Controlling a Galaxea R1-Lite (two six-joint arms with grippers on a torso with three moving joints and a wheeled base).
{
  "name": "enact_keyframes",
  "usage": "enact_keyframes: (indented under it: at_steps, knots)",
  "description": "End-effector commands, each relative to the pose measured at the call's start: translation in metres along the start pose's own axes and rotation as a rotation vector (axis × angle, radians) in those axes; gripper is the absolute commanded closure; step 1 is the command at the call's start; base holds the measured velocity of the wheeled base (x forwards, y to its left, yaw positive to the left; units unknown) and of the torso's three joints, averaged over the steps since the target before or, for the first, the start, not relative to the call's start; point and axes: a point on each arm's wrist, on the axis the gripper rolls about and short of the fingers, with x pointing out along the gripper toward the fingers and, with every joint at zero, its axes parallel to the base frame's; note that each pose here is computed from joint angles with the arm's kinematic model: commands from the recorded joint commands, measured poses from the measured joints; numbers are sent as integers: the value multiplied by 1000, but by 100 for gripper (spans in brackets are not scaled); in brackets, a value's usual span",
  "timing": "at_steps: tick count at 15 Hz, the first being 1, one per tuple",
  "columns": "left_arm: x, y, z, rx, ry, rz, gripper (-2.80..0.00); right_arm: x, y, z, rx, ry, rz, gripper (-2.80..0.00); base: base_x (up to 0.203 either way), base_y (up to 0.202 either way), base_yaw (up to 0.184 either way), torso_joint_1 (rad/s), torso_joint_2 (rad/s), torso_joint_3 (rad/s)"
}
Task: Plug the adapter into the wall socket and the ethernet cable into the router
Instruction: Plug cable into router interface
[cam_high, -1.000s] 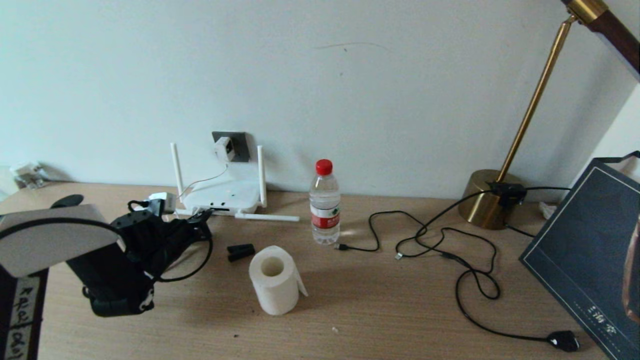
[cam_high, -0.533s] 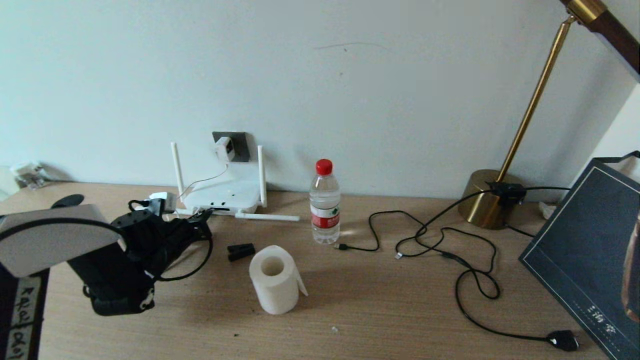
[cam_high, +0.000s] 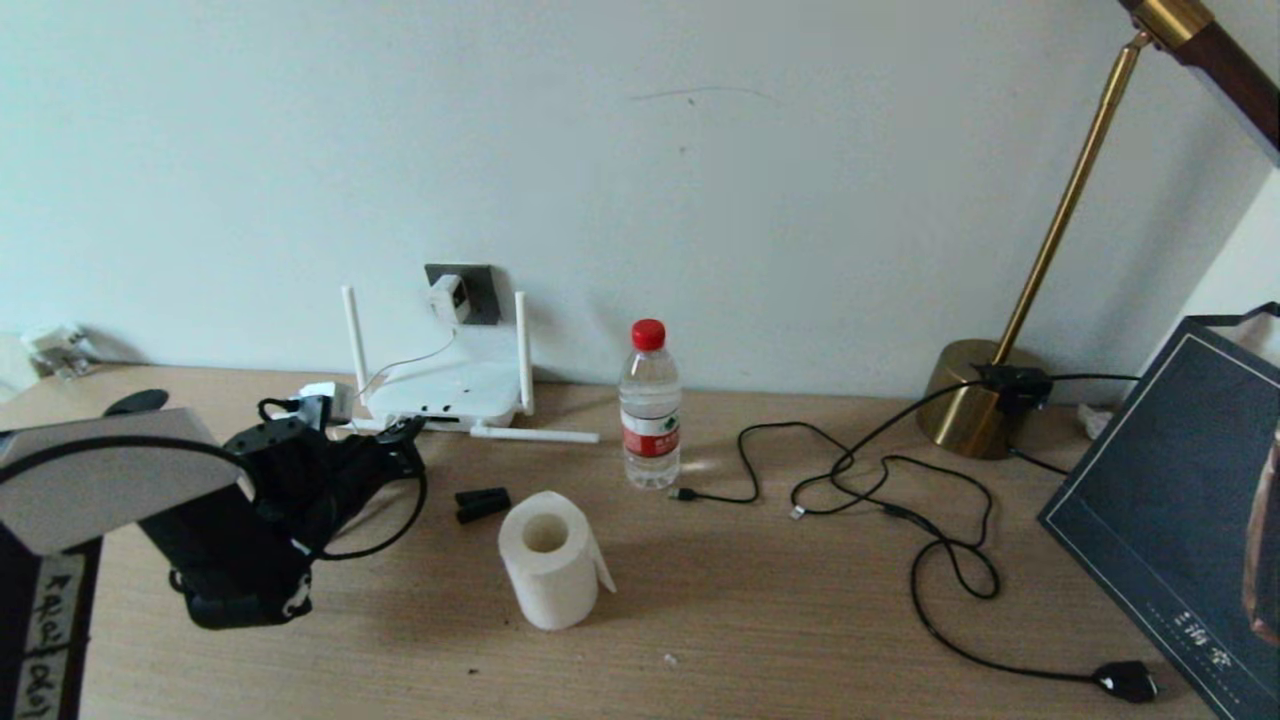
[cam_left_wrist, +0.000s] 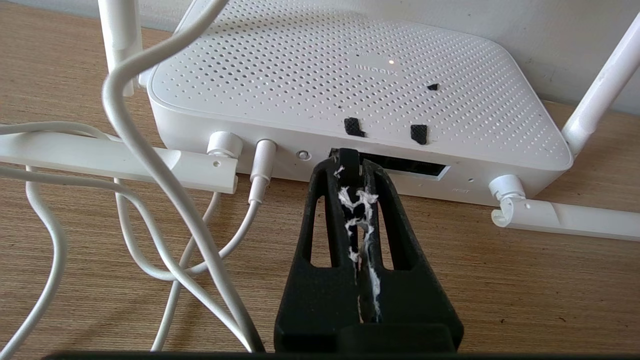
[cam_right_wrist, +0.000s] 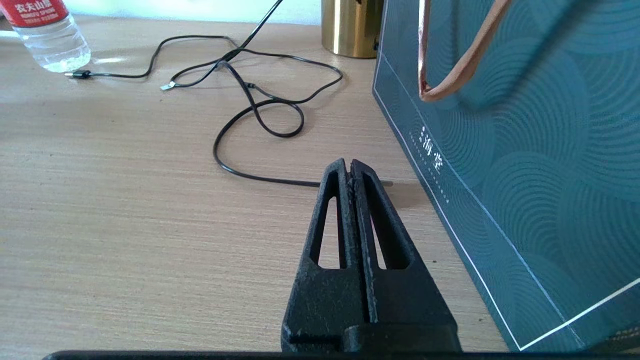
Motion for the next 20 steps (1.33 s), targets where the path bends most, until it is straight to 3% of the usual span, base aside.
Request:
enact_keyframes:
  at_steps: [1,20]
  knots:
    - [0,0,0,1,-7,-2,0,0,0,0,0,1,0,0,0,0,0,0,0,0]
    - [8,2,-6,1,-8,-2,0,0,0,0,0,1,0,0,0,0,0,0,0,0]
